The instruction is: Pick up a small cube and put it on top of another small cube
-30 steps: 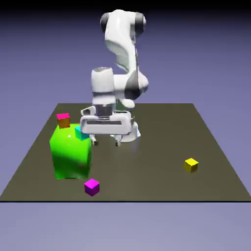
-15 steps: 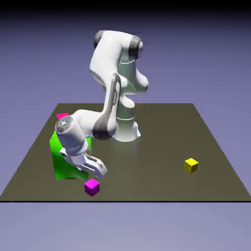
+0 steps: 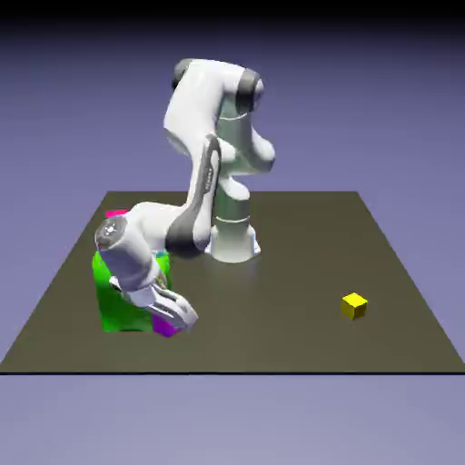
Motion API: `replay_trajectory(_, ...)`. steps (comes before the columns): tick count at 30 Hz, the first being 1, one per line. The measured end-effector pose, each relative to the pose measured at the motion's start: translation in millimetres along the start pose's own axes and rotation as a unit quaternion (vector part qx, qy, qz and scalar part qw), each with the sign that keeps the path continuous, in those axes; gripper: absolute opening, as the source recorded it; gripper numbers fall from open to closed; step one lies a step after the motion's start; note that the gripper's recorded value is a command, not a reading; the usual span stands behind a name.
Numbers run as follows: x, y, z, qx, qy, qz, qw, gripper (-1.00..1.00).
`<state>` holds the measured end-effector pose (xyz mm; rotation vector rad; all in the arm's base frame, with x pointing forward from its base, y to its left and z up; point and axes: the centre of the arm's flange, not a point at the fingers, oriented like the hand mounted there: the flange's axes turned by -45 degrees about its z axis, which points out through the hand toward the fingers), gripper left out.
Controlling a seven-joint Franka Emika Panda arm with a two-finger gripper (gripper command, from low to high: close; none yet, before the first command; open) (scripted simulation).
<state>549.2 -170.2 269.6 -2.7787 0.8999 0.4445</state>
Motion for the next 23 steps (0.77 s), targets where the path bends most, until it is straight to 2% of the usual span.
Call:
replay_trajectory(4, -33, 10, -57, -0.001, 0.009, -0.013, 1.000, -1.00)
replay_trajectory(12, -120, 93, -153, -0.031, -0.024, 0.008, 0.999, -1.00)
replay_trajectory(15, -120, 106, -149, -0.037, -0.049, 0.018, 0.998, -1.00)
replay_trajectory(19, -118, 110, -94, -0.037, -0.049, 0.018, 0.998, -1.00)
replay_trajectory(20, -118, 111, -81, -0.037, -0.049, 0.018, 0.998, 1.00)
replay_trajectory(23, -118, 111, -95, -0.038, -0.049, 0.018, 0.998, 1.00)
